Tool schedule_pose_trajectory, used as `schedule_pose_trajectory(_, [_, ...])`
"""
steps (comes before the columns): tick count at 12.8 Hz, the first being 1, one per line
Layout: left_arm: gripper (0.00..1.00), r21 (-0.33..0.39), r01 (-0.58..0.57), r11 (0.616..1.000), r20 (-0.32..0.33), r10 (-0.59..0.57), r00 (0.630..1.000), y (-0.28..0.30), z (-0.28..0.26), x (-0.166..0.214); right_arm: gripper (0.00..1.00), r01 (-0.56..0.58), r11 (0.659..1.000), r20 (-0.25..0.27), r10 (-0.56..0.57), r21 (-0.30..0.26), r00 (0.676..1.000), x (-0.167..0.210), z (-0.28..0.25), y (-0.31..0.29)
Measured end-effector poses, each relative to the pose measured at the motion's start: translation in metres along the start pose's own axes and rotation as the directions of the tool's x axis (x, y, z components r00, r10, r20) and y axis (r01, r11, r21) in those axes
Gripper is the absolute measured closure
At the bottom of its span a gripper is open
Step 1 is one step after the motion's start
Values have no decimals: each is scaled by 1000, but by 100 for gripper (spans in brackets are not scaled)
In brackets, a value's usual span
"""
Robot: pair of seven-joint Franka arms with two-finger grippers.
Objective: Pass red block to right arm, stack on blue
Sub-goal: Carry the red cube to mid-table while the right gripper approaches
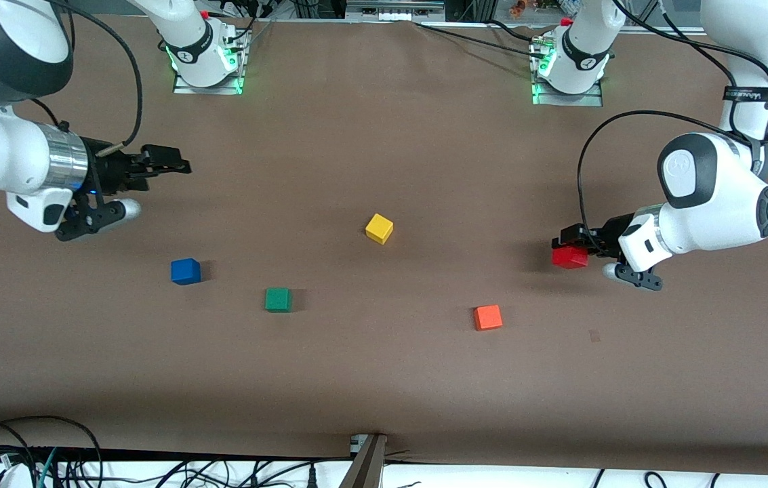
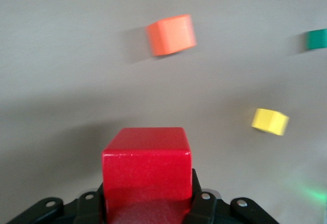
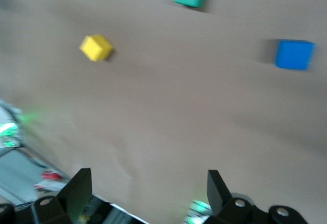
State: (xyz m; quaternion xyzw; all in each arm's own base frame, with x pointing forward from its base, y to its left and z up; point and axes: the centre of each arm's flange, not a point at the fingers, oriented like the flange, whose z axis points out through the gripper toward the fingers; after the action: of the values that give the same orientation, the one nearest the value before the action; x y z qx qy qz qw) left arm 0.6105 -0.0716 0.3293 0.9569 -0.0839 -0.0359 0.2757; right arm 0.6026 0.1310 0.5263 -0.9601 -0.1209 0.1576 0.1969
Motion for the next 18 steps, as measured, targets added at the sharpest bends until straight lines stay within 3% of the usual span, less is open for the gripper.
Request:
schedule_pose_trajectory(2, [44, -123, -109, 986, -52, 103, 993, 27, 10, 5, 0, 1, 991, -7, 0, 137, 1000, 18, 15, -2])
schedule_pose_trajectory(4, [44, -246, -229, 942, -140, 199, 970, 54, 21, 9, 0, -6, 963, -9, 8, 269, 1000, 39, 37, -4])
schedule_pose_trajectory(7, [44, -406, -386, 829, -315, 270, 910, 86, 51, 15, 0, -35, 892, 27, 26, 452, 999, 67, 73, -10])
schedule_pose_trajectory(10, [44, -505, -473, 722, -464, 235, 854, 122, 76, 19, 0, -85, 834, 40, 75, 546, 996, 89, 99, -22])
schedule_pose_trajectory(12, [44, -520, -539, 662, -545, 228, 807, 145, 91, 18, 0, -105, 807, 52, 92, 581, 994, 96, 114, -36])
schedule_pose_trajectory(16, [44, -446, -682, 580, -646, 319, 694, 166, 116, 27, 0, -229, 747, 119, 199, 625, 973, 104, 138, -59])
schedule_pose_trajectory(18, [44, -371, -766, 525, -722, 355, 594, 174, 123, 40, 0, -299, 710, 152, 264, 638, 952, 107, 140, -66])
